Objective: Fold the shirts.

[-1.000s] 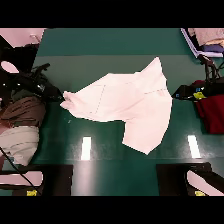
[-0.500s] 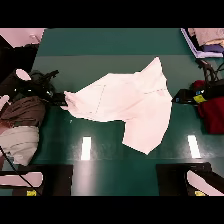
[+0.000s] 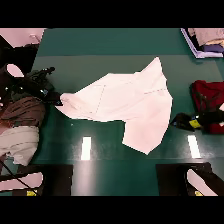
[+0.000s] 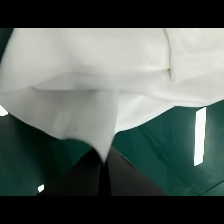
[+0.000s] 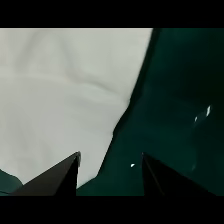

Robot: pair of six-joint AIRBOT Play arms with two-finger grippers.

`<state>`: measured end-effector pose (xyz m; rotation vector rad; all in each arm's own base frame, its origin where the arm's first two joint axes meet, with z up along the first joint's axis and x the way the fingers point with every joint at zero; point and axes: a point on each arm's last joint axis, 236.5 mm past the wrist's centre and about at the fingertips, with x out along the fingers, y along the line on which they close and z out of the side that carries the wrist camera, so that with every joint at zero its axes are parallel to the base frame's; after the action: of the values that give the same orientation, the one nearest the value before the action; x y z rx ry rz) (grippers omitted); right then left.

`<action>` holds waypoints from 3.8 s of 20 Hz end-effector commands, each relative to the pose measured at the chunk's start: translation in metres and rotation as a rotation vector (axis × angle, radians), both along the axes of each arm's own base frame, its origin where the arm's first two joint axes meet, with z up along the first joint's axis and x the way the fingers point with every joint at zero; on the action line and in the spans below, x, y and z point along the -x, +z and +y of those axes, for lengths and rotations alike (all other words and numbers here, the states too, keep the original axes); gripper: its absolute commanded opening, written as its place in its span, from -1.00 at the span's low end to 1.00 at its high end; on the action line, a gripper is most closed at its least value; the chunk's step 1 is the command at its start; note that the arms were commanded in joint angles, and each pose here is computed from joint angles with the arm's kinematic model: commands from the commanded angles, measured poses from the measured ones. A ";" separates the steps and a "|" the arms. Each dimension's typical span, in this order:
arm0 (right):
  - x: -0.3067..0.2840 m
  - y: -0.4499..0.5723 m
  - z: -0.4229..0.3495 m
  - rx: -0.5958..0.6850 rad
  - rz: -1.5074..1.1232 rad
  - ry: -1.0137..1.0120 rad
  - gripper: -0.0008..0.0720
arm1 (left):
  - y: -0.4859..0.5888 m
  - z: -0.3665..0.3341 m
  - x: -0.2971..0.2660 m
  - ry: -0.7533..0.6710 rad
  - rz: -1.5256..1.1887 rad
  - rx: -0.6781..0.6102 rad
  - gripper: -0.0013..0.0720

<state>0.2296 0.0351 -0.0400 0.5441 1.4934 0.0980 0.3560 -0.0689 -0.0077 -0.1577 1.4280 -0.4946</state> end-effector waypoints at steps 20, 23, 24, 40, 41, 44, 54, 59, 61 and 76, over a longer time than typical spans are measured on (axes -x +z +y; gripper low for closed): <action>-0.150 0.261 -0.016 0.077 -0.871 -0.057 -0.93 | 0.261 0.027 -0.080 0.347 -0.671 0.296 -0.91; -0.132 0.399 -0.032 0.185 -1.183 -0.086 -0.93 | 0.401 0.031 -0.051 0.360 -1.054 0.291 -0.91; -0.121 0.434 -0.032 0.214 -1.264 -0.089 -0.93 | 0.443 0.027 -0.030 0.346 -1.168 0.286 -0.91; -0.023 0.552 -0.062 0.525 -1.421 -0.190 -0.94 | 0.519 -0.027 0.106 0.175 -1.351 0.246 -0.91; -0.040 0.524 -0.070 0.469 -1.327 -0.179 -0.94 | 0.487 -0.021 0.086 0.195 -1.245 0.250 -0.91; -0.095 0.417 -0.091 0.280 -0.980 -0.133 -0.94 | 0.378 0.000 0.033 0.293 -0.950 0.262 -0.91; -0.230 0.138 -0.042 0.203 -0.376 0.081 -0.94 | 0.122 0.059 -0.086 0.551 -0.552 0.231 -0.91; -0.298 0.127 -0.049 0.231 -0.554 -0.025 -0.94 | 0.098 0.065 -0.164 0.509 -0.593 0.268 -0.91; -0.313 0.128 -0.054 0.245 -0.606 -0.049 -0.94 | 0.097 0.057 -0.192 0.494 -0.626 0.263 -0.91; -0.219 0.023 -0.041 0.380 -0.235 0.258 -0.94 | -0.009 0.055 -0.161 0.181 -0.415 -0.048 -0.91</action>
<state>0.4785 -0.0069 0.0091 0.0855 1.2098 0.0799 0.5382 -0.0196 0.0110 -0.2025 0.9063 -0.3167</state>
